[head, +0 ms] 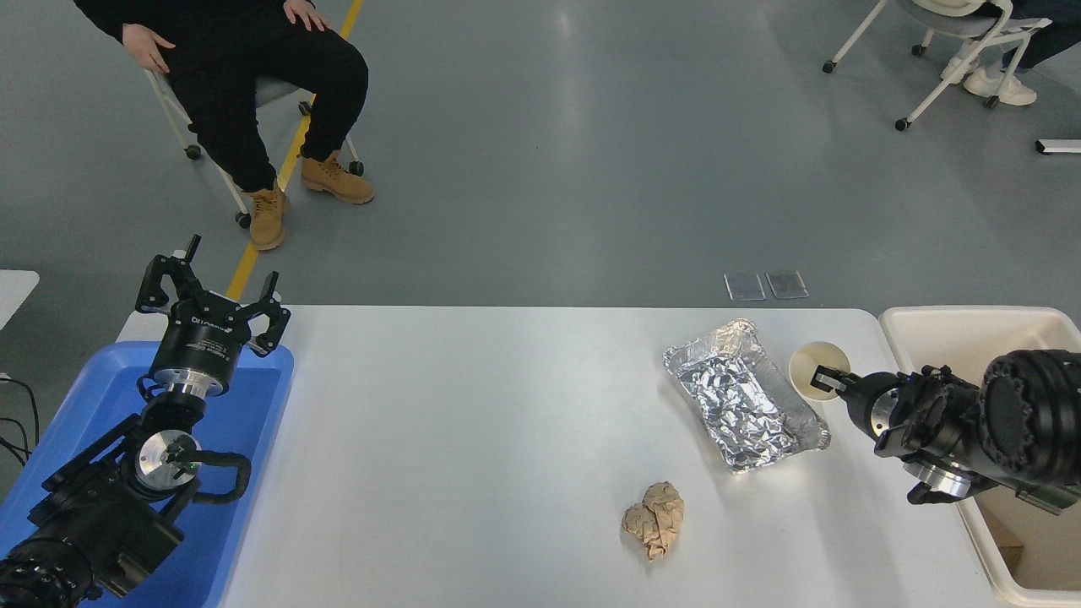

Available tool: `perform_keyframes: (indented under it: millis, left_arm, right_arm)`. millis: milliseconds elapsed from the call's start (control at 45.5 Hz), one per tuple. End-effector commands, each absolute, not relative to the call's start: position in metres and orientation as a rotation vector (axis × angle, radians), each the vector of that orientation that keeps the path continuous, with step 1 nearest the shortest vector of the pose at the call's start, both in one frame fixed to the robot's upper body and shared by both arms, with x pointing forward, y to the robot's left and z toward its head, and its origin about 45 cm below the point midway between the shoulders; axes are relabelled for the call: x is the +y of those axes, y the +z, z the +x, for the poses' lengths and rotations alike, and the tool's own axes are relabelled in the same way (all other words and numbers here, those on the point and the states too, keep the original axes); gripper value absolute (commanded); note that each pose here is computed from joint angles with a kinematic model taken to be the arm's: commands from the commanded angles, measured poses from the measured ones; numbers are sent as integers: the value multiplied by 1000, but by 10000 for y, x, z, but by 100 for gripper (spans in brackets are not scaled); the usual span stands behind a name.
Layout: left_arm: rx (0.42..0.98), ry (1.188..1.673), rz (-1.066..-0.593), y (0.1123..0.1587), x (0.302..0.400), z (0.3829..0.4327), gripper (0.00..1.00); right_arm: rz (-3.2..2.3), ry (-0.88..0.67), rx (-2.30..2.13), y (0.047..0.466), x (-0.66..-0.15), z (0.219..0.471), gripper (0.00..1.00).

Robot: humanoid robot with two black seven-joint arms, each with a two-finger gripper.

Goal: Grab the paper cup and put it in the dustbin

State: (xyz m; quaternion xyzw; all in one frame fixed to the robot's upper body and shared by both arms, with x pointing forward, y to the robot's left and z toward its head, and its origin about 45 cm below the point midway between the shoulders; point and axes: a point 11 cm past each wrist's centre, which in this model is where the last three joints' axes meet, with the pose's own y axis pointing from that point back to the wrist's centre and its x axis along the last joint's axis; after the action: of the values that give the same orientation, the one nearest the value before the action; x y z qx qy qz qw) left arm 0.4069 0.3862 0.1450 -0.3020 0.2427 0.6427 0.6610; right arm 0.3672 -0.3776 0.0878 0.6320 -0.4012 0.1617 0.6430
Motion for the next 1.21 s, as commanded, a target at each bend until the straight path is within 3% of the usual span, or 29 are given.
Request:
perform_keyframes:
  millis: [0, 198, 462, 835, 1187]
  left_arm:
    - [549, 1454, -683, 1450, 3862, 4069, 99]
    - [549, 1454, -683, 1450, 3862, 4069, 99]
    - [549, 1454, -683, 1450, 3862, 4069, 99]
    - [549, 1454, -683, 1450, 3862, 4069, 99]
    - [549, 1454, -683, 1450, 3862, 4069, 99]
  right_arm:
    - [1434, 394, -912, 913, -3783, 3695, 0]
    - [1423, 432, -945, 1125, -3816, 3861, 0]
    - [1372, 531, -891, 1856, -4131, 4056, 0]
    - [1477, 475, -942, 3005, -4129, 4077, 0]
    - [1535, 452, -1015, 3769, -4160, 4124, 0]
